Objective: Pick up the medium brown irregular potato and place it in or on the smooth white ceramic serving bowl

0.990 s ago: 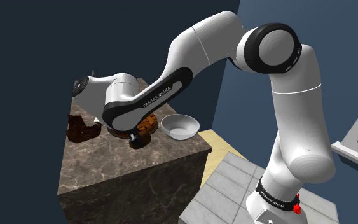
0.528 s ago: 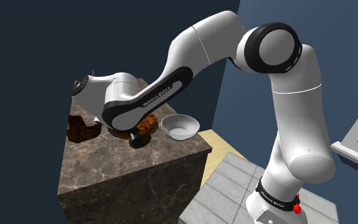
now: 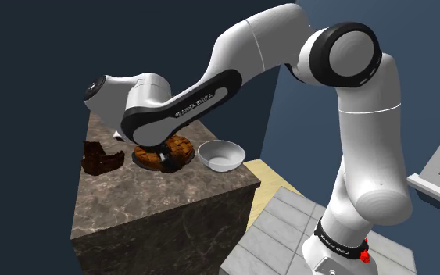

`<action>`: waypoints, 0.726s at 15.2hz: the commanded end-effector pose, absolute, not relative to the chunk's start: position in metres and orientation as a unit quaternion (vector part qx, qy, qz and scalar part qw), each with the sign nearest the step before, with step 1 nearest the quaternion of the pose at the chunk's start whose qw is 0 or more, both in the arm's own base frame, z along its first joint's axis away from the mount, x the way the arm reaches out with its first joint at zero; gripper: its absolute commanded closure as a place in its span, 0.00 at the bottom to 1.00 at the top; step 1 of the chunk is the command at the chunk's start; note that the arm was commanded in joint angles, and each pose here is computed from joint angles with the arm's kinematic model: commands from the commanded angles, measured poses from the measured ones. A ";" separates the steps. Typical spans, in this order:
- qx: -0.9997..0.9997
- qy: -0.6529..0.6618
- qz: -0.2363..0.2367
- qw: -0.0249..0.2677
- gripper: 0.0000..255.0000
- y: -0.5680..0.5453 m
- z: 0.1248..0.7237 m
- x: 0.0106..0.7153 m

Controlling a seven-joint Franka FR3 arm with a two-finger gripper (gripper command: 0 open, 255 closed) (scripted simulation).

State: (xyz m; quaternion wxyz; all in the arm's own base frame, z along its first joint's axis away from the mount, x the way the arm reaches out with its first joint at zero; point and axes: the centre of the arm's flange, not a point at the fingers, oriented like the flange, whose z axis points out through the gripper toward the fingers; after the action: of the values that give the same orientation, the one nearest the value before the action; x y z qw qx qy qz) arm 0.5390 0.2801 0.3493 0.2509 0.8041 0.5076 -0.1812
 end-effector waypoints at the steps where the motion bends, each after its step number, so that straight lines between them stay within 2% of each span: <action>1: 0.804 0.508 -0.181 0.251 1.00 0.279 0.360 0.539; 11: 0.804 0.508 -0.181 0.251 1.00 0.279 0.413 0.539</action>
State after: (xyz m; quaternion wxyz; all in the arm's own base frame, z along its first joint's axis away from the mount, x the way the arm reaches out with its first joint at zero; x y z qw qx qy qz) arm 0.5376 0.2801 0.4066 0.2511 0.8040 0.5076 -0.1813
